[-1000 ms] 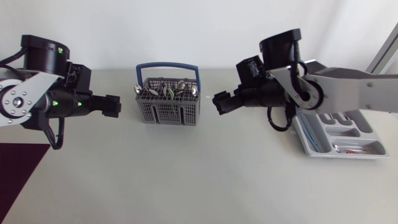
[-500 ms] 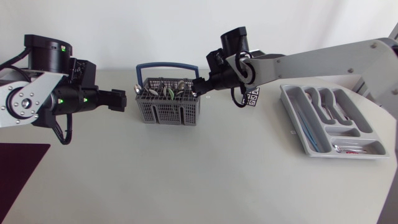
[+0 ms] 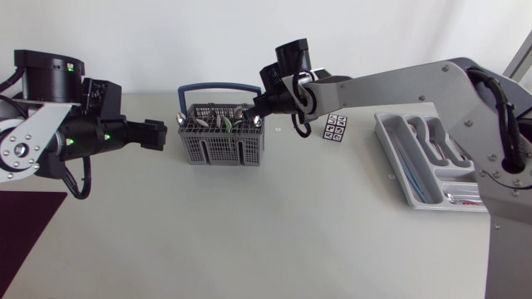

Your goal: Transfer all utensils from the basket to the drawer tray.

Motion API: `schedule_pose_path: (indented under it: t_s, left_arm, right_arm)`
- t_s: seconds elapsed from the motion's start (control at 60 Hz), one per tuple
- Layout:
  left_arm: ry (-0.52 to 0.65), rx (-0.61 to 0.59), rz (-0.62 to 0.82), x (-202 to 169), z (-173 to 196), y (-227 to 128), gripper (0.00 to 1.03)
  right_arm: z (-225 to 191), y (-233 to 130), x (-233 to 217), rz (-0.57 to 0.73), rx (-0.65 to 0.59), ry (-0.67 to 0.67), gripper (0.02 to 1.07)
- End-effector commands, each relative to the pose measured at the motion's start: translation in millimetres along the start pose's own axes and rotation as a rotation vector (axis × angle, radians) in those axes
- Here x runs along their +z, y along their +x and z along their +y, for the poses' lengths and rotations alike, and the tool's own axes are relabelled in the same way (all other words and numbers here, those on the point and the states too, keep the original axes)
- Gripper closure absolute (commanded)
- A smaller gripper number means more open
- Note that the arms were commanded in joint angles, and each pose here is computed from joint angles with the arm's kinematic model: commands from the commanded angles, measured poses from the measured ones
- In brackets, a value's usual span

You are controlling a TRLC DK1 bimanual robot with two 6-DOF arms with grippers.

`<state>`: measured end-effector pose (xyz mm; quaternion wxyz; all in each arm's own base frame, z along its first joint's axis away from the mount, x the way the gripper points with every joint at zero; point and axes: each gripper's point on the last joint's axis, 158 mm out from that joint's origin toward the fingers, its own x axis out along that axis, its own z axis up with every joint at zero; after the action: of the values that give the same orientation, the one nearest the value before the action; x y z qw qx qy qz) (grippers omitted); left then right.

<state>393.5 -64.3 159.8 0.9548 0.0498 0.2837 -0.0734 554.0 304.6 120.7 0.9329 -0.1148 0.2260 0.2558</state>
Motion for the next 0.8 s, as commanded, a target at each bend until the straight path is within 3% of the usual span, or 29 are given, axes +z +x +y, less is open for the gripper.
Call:
schedule_pose_path:
  t_s: [0.0,0.233,0.617,0.75,0.783]
  left_arm:
    - [0.022,-0.020,0.010,-8,-6,-1,0.08]
    - [0.033,-0.029,0.017,-8,-8,-4,0.08]
    - [0.125,-0.090,0.023,-23,-30,-28,0.08]
    - [0.151,-0.114,0.023,-31,-40,-35,0.08]
    - [0.155,-0.116,0.018,-30,-41,-37,0.08]
  right_arm:
    - [2,5,-7,0.013,0.009,-0.017,0.95]
    - [-1,-33,-14,0.027,0.009,-0.011,0.95]
    - [-6,-135,-65,0.104,-0.073,0.000,0.93]
    - [2,-165,-71,0.092,-0.071,0.005,0.39]
    - [2,-172,-71,0.087,-0.071,0.012,0.32]
